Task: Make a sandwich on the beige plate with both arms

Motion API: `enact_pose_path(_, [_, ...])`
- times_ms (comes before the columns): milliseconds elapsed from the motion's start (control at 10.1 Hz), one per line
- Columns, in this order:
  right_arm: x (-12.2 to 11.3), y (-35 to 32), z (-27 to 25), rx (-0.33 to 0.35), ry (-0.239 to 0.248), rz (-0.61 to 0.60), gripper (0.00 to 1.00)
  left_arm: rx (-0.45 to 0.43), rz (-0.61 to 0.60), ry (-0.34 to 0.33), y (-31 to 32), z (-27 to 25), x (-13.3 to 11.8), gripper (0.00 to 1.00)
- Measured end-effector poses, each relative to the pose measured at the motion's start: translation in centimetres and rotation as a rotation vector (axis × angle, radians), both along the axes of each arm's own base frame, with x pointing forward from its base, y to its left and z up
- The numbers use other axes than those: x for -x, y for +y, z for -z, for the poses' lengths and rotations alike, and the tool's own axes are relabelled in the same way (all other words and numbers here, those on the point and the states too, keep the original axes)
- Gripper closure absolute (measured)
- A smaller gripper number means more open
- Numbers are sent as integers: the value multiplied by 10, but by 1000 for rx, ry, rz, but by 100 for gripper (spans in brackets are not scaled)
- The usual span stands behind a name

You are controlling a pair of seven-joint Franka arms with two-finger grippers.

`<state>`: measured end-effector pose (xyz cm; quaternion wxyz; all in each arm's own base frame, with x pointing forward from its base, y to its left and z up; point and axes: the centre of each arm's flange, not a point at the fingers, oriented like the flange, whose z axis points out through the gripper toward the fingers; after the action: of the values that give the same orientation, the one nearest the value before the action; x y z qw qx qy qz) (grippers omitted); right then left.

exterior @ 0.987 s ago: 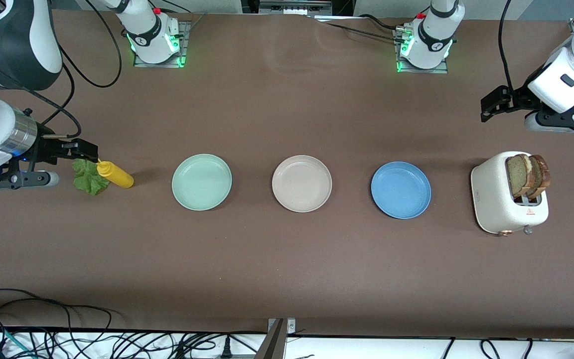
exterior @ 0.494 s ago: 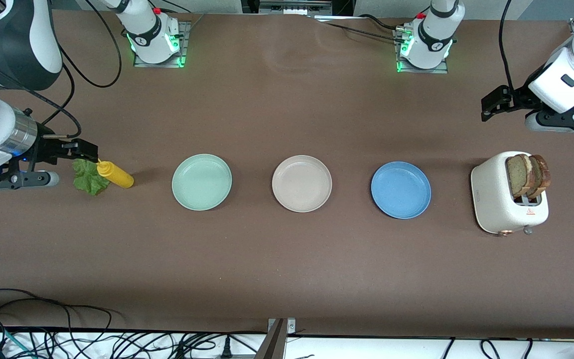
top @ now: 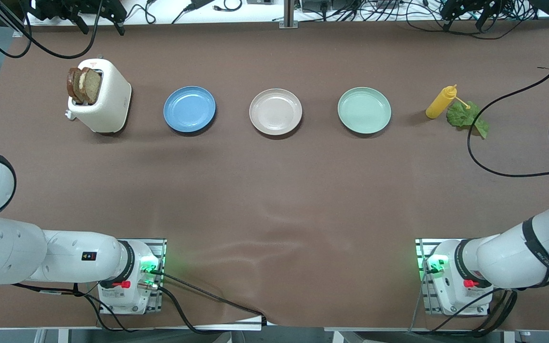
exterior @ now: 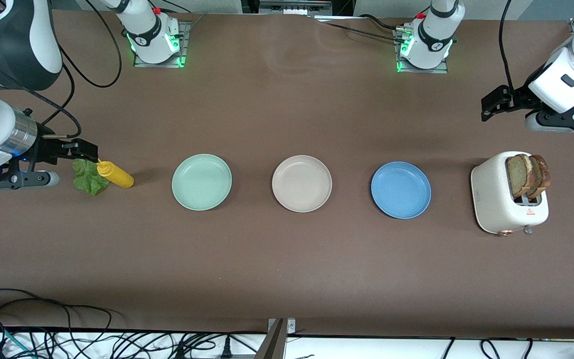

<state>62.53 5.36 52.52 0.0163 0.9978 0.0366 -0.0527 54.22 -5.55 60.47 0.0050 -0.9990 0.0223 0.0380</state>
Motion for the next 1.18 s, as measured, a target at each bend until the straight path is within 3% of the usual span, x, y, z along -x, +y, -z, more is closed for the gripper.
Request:
enact_pose_path(790, [0, 0, 0, -1, 0, 0, 0, -2, -17, 16, 9, 7, -4, 0])
enact_pose_path(1184, [0, 0, 1, -1, 1, 0, 0, 4, -153, 87, 91, 50, -27, 0])
